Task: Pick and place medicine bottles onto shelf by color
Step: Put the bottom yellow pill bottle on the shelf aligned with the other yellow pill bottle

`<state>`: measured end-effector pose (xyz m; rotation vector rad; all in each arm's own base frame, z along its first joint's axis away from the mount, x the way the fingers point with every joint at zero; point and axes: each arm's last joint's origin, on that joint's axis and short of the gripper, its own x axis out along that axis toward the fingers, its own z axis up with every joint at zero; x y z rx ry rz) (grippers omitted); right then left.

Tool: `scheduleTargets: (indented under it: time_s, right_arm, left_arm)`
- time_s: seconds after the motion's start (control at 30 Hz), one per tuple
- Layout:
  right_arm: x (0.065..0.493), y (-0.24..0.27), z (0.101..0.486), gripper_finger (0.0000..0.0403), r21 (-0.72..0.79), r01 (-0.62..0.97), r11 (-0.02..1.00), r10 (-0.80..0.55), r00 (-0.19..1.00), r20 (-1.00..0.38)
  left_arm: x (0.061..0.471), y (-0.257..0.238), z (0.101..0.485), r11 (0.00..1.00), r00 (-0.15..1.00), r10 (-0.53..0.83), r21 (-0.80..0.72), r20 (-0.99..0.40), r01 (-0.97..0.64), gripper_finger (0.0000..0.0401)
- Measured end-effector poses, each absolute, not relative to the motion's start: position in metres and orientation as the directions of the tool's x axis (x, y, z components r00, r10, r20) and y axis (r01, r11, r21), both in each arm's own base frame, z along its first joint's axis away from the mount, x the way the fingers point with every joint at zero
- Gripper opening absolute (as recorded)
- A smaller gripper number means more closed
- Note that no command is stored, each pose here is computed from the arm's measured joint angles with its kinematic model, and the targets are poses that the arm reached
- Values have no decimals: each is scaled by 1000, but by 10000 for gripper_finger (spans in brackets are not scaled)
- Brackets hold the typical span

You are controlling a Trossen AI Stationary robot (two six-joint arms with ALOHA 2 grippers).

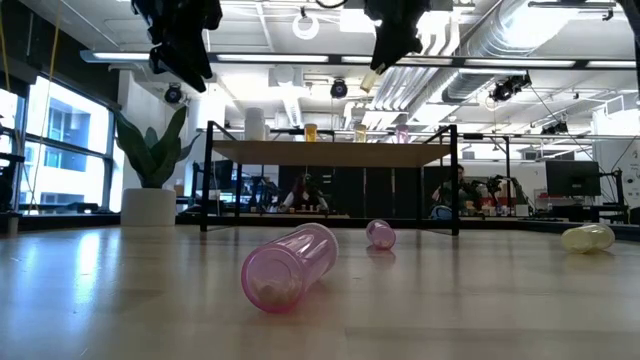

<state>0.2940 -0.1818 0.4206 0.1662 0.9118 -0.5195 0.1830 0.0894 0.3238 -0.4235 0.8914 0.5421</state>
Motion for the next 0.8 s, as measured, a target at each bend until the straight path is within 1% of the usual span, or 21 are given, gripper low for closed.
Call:
scheduleTargets:
  time_s: [0.3,0.57,0.8]
  right_arm:
    - [311,-183,394,103,-44,402,915,-223,411,-884]
    - [332,-176,374,103,-58,308,949,-174,363,-916]
    - [343,-179,357,103,-55,289,956,-151,323,-934]
  left_arm:
    - [183,89,324,744,511,265,-163,-818,-647,200]
    - [183,89,324,728,511,265,-178,-818,-662,200]
    - [183,89,324,726,511,265,-179,-818,-664,200]
